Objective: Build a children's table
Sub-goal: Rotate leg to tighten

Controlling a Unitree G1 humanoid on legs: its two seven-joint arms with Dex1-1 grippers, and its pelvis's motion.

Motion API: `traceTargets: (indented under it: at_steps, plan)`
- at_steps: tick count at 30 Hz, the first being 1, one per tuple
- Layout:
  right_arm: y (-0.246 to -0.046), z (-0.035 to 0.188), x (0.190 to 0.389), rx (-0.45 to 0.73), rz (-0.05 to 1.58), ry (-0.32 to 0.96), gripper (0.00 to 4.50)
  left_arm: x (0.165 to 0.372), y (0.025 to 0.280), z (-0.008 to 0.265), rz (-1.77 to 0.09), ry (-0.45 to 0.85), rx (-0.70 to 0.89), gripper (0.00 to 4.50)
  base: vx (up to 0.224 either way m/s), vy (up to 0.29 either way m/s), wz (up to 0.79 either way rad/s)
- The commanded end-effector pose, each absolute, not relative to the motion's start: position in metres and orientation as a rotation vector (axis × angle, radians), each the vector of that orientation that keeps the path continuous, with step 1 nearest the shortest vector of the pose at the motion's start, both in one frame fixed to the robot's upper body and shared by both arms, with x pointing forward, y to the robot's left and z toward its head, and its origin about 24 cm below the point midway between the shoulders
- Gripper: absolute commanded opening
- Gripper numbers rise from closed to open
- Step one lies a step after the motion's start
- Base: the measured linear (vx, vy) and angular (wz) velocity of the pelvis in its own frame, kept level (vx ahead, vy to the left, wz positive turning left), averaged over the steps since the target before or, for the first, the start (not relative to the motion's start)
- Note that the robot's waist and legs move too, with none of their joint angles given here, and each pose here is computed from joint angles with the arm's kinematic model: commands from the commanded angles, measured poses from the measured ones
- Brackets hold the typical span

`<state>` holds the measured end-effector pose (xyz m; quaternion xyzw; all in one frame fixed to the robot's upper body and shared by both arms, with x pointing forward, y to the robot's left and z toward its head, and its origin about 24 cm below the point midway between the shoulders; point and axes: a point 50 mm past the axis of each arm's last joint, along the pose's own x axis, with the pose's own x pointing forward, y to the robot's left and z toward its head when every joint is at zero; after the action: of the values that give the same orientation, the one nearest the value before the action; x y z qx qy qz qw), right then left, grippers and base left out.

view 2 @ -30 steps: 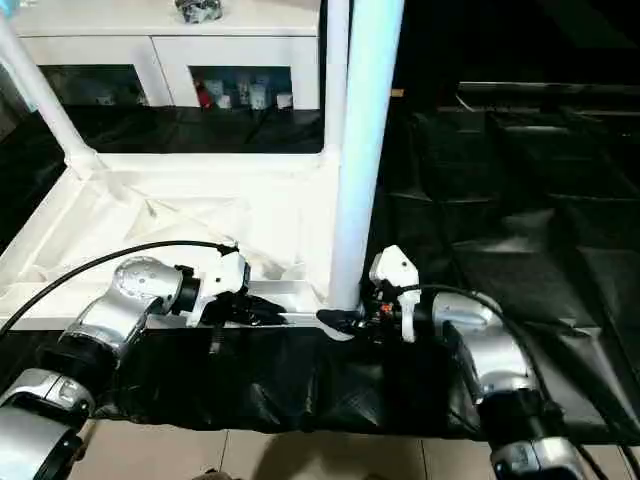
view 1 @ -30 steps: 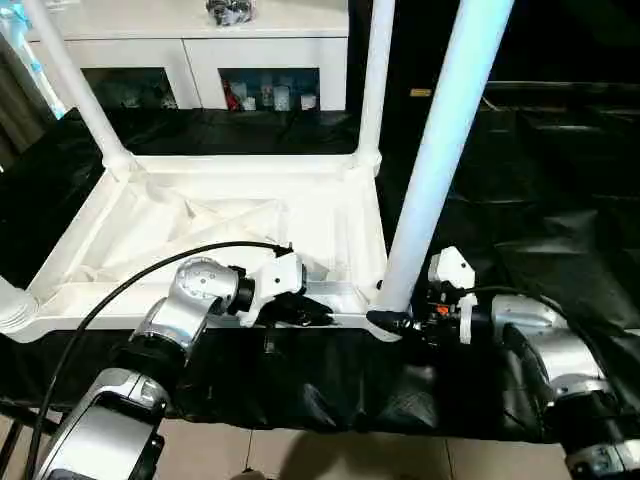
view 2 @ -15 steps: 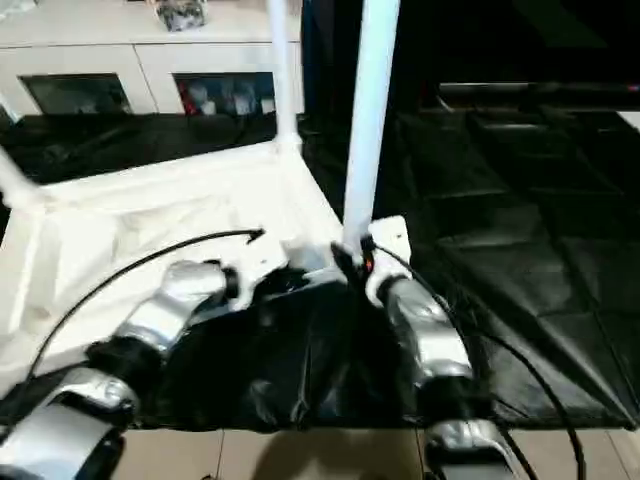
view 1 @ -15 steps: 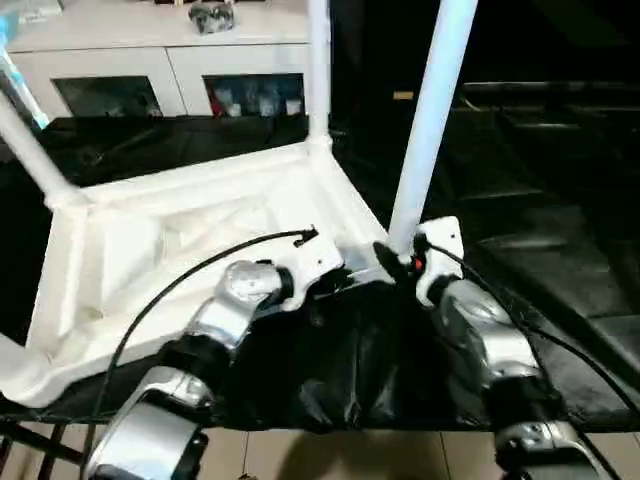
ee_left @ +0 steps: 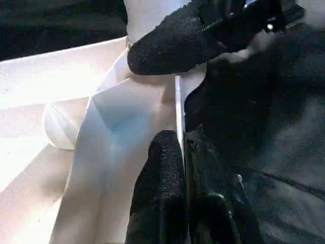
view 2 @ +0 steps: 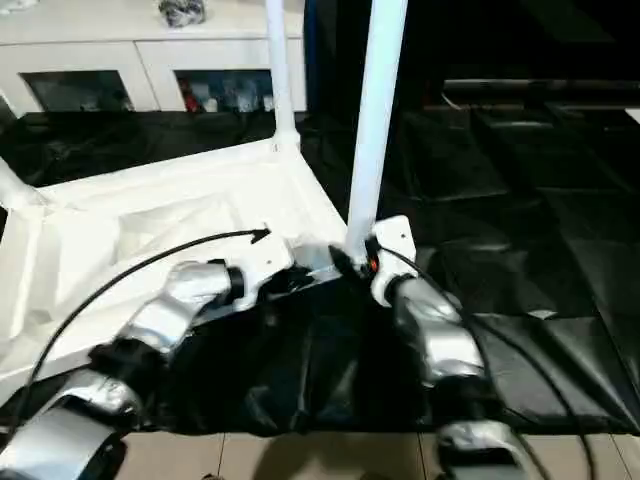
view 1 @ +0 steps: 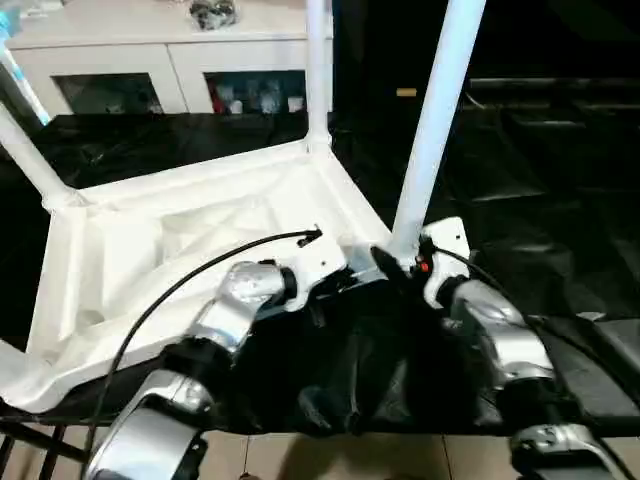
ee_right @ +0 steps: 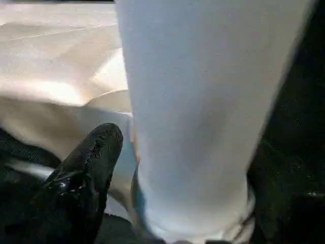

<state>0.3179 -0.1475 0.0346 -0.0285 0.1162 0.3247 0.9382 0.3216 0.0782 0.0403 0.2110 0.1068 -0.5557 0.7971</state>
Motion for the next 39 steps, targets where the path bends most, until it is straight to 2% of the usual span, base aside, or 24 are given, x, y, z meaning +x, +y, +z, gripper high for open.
traceTargets:
  at_steps: [1, 10, 11, 15, 17, 27, 39]
  plan:
    - [-0.134, 0.039, 0.309, -0.049, 0.846, 0.224, 3.78, 0.315, 0.069, 0.050, -1.310, 0.135, 0.431, 0.00, 0.000, 0.000, 0.00]
    - [-0.147, 0.043, 0.291, -0.049, 1.114, 0.277, 3.78, 0.313, 0.101, 0.051, -1.400, 0.192, 0.456, 0.00, 0.000, 0.000, 0.00]
    - [-0.147, 0.043, 0.290, -0.053, 1.128, 0.283, 3.61, 0.313, 0.102, 0.051, -1.404, 0.194, 0.456, 0.00, 0.000, 0.000, 0.00]
    - [-0.150, 0.041, 0.286, -0.073, 1.177, 0.313, 3.48, 0.312, 0.105, 0.052, -1.436, 0.202, 0.455, 0.00, 0.000, 0.000, 0.00]
    - [-0.151, 0.041, 0.285, -0.079, 1.205, 0.328, 3.22, 0.311, 0.108, 0.052, -1.471, 0.215, 0.458, 0.00, 0.000, 0.000, 0.00]
    - [-0.152, 0.041, 0.282, -0.072, 1.247, 0.350, 2.45, 0.311, 0.110, 0.053, -1.488, 0.225, 0.456, 0.00, 0.000, 0.000, 0.00]
    - [-0.148, 0.034, 0.272, -0.057, 1.271, 0.371, 2.11, 0.310, 0.112, 0.052, -1.495, 0.233, 0.450, 0.00, 0.000, 0.000, 0.00]
